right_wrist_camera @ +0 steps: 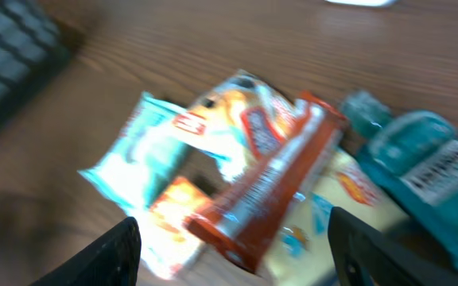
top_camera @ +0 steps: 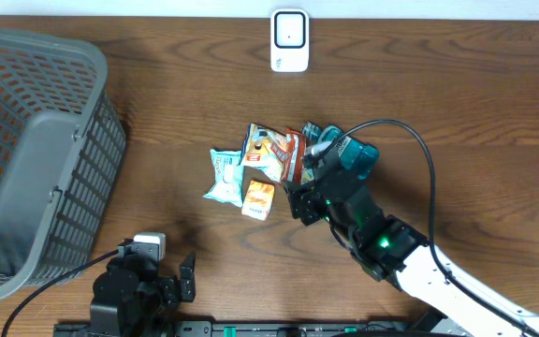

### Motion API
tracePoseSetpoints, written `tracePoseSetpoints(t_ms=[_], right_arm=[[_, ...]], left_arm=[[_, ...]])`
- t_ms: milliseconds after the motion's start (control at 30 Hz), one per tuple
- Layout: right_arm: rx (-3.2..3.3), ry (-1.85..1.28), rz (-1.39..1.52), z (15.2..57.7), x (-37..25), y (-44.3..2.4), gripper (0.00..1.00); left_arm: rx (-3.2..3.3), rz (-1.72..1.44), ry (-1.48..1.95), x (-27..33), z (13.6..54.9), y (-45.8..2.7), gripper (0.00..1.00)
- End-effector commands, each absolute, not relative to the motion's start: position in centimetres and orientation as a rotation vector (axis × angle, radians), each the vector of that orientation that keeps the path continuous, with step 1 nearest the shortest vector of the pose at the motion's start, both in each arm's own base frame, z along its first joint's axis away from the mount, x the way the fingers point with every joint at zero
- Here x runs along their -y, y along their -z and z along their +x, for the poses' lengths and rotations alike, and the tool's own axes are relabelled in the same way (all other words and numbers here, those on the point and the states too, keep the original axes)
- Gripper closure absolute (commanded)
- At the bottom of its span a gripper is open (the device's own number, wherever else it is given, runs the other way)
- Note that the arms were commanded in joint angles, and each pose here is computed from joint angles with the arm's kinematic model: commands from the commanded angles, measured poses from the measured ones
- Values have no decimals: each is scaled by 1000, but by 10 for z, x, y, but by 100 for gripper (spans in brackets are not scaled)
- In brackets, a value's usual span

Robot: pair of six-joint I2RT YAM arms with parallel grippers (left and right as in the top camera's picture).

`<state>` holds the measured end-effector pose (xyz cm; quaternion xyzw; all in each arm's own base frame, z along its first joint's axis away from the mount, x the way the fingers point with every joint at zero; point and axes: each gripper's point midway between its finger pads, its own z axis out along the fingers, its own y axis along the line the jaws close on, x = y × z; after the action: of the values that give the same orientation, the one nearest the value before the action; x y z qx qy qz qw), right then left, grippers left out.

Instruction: Scan the item barcode

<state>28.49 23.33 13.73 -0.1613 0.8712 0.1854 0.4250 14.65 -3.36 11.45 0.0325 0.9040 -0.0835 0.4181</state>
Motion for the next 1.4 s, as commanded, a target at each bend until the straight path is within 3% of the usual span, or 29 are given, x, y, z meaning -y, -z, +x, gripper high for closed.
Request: tracePoseSetpoints(t_ms=[0,167,333,467,667,833,1100,1367], right_arm=[[-2170,-342,-247,299,-213,-139,26],[-2211,-631,269,315,-199,-143,29],[-2146,-859,365,339,-198,-175,33],[-2245,-768,288,357,-206,-169,36],[-2529,-705,152,342,-236,-133,48],[-2633,-661,-1,308,-257,-124,47],[-2482,-221,-432,288,-267,-120,31],[-2325,206,-500,304,-252,-105,30]], left_arm=[[-2265,100,223,36,146,-116,2],[-2265,100,223,36,146,-116,2],[-2265,99,223,36,146,-116,2],[-2265,99,223,36,146,-116,2],[-2265,100,223,36,146,-116,2],[-2265,99,223,36,146,-116,2],[-2265,100,223,36,146,-116,2],[-2265,100,223,36,146,-116,2]])
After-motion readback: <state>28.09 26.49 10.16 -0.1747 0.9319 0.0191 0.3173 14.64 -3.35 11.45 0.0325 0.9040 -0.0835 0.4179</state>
